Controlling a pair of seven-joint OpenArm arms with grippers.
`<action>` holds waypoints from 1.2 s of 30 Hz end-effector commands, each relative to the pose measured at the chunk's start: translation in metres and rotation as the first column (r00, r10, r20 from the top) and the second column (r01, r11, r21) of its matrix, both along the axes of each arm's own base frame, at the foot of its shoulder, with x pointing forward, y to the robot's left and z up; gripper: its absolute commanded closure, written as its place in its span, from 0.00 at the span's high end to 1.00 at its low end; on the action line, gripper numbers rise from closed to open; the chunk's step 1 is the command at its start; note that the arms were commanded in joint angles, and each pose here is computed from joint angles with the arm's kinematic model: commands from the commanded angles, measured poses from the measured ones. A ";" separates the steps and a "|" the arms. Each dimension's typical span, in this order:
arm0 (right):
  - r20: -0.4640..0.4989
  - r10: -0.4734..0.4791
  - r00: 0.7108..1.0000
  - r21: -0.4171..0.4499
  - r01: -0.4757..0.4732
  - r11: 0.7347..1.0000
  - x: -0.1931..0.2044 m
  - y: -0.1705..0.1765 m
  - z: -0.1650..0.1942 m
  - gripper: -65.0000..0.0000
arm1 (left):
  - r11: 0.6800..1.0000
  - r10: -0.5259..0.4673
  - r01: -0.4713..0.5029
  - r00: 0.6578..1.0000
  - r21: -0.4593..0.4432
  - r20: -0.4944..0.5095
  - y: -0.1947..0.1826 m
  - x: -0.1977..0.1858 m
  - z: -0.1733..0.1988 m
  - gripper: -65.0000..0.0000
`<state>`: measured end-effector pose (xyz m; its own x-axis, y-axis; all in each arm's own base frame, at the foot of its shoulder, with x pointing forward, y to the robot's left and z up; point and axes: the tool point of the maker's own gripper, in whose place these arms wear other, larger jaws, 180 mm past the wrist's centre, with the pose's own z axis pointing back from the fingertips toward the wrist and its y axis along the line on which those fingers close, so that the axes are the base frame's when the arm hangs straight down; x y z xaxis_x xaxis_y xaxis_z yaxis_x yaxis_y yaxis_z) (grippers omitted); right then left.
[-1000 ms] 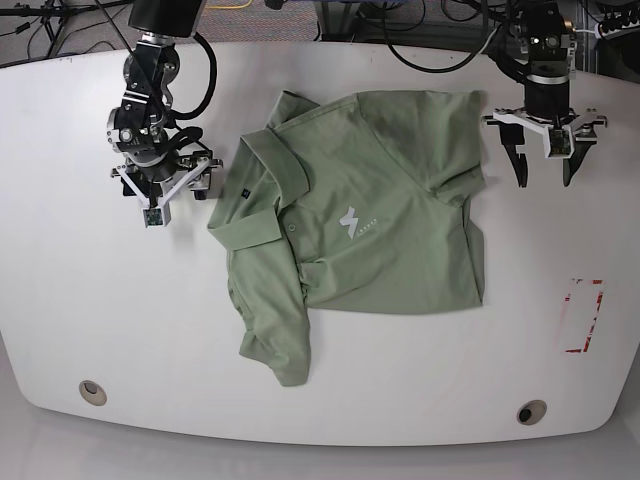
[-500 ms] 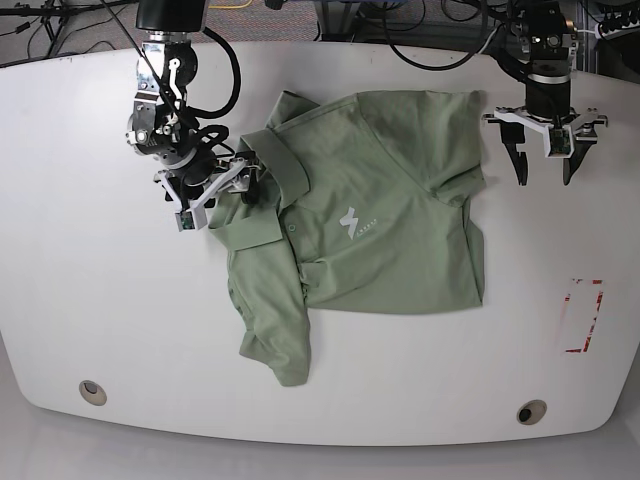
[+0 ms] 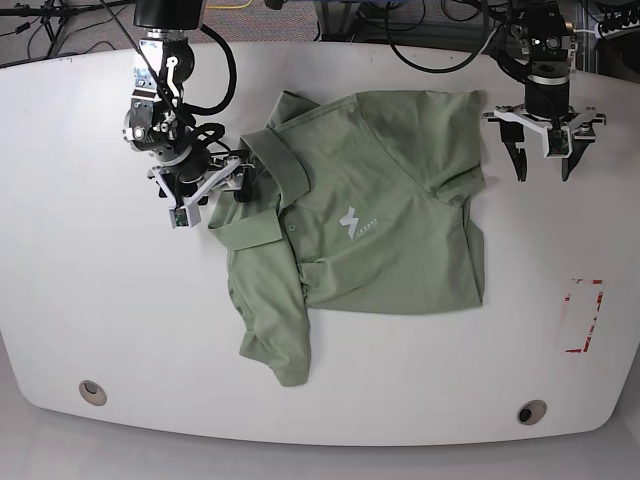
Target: Fold the T-shirt properly
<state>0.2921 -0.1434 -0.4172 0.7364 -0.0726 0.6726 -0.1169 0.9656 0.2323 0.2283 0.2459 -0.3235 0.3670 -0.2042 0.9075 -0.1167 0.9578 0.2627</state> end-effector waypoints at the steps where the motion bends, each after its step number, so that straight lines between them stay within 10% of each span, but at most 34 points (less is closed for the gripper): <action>1: 0.015 0.003 1.000 -0.005 -0.003 1.000 0.004 -0.001 0.005 0.70 | 1.000 -0.005 0.005 0.999 0.013 0.042 0.001 0.003 0.012 0.59; 36: 0.022 -0.011 1.000 0.060 0.010 0.998 0.032 0.018 0.004 0.70 | 0.999 -0.026 0.024 0.999 0.043 0.044 0.005 0.006 0.017 0.59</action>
<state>0.3214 -0.1244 -0.4165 0.7185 -0.1311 0.6831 -0.1064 0.9498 0.2942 0.2310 0.2498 -0.3196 0.3608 -0.2359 0.9023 -0.0975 0.9526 0.2880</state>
